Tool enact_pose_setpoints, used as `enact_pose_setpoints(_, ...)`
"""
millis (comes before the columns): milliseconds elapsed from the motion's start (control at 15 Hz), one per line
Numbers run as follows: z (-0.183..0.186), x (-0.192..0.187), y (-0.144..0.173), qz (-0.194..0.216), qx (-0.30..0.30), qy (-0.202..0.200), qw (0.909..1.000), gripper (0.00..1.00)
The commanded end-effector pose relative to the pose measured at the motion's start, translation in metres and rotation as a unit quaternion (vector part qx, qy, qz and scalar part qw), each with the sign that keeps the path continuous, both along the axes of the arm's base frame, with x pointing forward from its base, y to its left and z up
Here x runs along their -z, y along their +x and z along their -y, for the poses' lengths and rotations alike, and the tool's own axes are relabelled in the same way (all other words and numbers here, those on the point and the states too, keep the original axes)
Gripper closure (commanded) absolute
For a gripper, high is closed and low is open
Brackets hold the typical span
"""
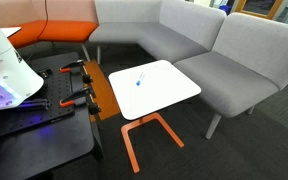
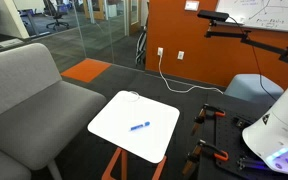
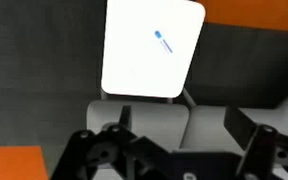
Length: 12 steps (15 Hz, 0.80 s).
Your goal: Move the marker on the table to the right
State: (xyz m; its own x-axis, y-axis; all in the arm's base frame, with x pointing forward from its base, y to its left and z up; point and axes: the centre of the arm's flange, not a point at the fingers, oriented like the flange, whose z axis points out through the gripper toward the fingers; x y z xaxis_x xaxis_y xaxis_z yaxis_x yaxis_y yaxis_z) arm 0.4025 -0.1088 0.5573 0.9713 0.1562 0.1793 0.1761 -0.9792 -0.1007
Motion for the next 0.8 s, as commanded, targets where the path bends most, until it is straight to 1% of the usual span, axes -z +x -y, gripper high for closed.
enact_pose_setpoints(0,0.0,0.0,0.0,0.0,0.0,0.0,1.0,0.0)
enact_pose_setpoints(400,0.0,0.0,0.0,0.0,0.0,0.0,1.0,0.0)
enact_pose_setpoints(533,-0.014,0.017,0.001,-0.003,-0.014,-0.012,0.9998,0.0)
enact_pose_setpoints(733,-0.053,0.061,-0.007,-0.019,-0.046,-0.032,0.9982,0.0)
